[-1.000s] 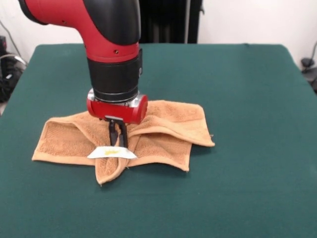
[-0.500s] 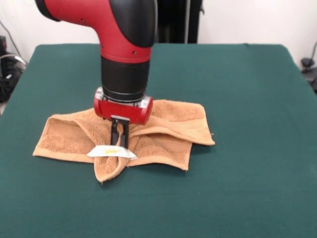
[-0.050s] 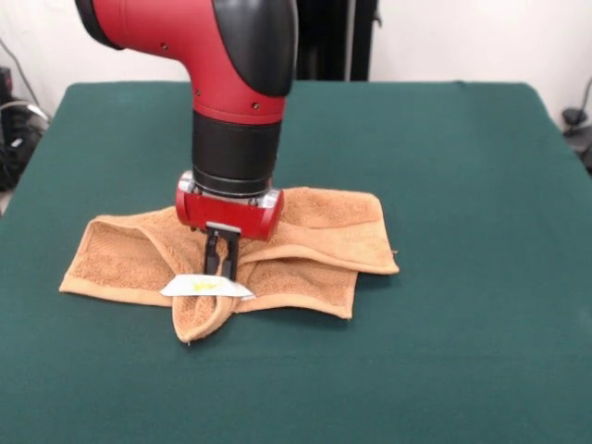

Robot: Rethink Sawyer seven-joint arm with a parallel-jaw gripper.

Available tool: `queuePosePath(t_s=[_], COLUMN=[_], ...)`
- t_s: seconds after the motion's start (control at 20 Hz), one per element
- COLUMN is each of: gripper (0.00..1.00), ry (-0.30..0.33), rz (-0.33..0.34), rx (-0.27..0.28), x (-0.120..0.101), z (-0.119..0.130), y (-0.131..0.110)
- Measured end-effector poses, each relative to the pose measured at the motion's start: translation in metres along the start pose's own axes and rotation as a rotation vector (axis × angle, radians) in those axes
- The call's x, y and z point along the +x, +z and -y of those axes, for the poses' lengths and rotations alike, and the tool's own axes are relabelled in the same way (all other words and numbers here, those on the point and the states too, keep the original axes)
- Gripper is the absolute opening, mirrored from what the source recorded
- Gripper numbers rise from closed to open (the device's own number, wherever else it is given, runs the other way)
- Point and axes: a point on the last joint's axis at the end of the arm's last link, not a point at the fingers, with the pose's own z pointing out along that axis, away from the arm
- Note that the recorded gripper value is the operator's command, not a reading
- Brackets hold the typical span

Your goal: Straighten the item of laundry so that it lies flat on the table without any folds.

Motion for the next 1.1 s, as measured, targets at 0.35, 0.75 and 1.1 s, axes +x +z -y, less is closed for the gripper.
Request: queuePosePath(t_s=[0.35,0.75,1.1], gripper=[0.00,0.00,0.00], ry=[0.014,0.100,0.155], rz=[-0.002,-0.027,-0.053], rx=[-0.003,-0.025,-0.039], x=[-0.0004,-0.0026,-0.0053], z=[0.0005,0.0045,0.0075], y=[-0.0001,-0.0005,-0.0004])
